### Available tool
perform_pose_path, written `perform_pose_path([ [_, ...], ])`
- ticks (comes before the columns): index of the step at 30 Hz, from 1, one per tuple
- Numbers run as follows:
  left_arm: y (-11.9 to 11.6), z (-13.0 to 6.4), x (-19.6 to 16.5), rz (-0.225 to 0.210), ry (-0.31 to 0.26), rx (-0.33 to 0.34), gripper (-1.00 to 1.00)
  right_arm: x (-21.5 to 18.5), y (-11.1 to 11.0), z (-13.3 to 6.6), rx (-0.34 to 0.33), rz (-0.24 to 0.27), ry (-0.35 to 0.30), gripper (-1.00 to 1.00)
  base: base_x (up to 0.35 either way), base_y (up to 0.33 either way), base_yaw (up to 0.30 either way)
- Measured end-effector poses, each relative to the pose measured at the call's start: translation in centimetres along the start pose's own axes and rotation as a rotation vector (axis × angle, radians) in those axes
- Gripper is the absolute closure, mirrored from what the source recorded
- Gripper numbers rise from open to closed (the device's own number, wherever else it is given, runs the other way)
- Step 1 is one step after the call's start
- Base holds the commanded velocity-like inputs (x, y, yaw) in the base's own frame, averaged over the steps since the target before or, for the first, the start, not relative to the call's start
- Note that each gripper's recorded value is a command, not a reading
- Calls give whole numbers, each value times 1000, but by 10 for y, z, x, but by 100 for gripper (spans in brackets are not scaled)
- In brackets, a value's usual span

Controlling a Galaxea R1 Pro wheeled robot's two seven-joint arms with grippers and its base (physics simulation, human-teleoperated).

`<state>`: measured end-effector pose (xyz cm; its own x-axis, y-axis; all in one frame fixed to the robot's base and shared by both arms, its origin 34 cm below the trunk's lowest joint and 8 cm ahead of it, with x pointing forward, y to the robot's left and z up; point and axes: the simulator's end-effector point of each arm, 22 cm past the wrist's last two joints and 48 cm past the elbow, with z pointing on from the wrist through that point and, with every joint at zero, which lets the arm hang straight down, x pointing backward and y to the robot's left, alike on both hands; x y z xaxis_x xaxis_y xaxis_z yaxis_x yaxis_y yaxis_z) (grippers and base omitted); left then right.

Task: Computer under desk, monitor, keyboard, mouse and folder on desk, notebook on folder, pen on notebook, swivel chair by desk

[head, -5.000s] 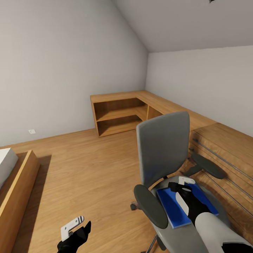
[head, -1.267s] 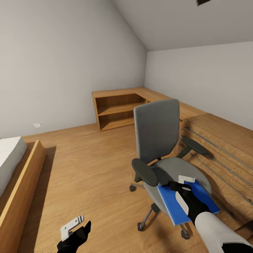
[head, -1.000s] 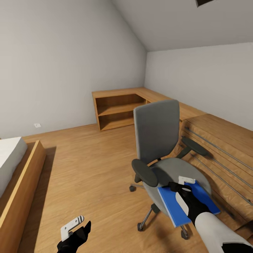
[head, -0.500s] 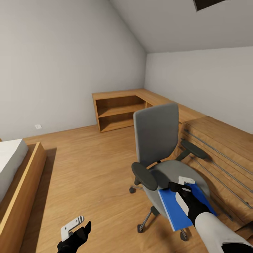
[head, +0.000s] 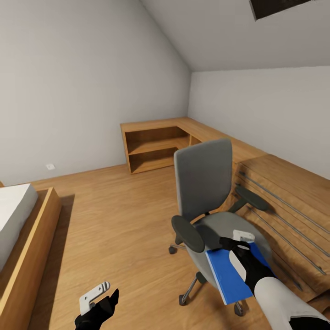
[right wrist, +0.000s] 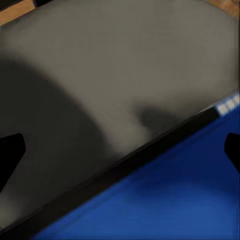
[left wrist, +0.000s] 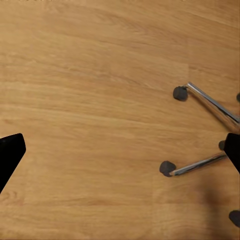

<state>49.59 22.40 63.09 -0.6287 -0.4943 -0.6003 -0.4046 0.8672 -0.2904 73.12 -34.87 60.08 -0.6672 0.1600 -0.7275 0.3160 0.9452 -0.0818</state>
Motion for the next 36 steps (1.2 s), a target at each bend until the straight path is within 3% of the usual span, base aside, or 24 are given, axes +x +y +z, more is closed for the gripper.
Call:
perform_pose_path([
  [7, -3, -6, -6, 0, 1, 0, -100, -19, -1, -7, -3, 10, -22, -100, 0, 0, 0],
  [11, -3, -6, -6, 0, 0, -1, -100, -57, 6, -14, -22, 29, -95, -100, 0, 0, 0],
  [13, -3, -6, -6, 0, 0, -1, -100, -80, 10, -24, -39, 39, -131, -100, 0, 0, 0],
  [16, -3, -6, -6, 1, 1, 0, -100, -84, 2, -39, -48, 75, -128, -100, 0, 0, 0],
  [20, -3, -6, -6, 1, 0, 0, -100, -90, -32, -62, -38, 206, -141, -100, 0, 0, 0],
  [22, -3, -6, -6, 0, 0, 0, -100, -95, -57, -85, -47, 313, -162, -100, 0, 0, 0],
  [31, -4, -6, -6, 0, 0, 1, -100, -93, -76, -101, -118, 533, -139, -100, 0, 0, 0],
  [33, -4, -6, -6, 1, 1, 2, -100, -96, -88, -106, -153, 652, -128, -100, 0, 0, 0],
  [36, -4, -6, -6, 1, 1, 2, -100, -95, -90, -108, -177, 698, -109, -100, 0, 0, 0],
])
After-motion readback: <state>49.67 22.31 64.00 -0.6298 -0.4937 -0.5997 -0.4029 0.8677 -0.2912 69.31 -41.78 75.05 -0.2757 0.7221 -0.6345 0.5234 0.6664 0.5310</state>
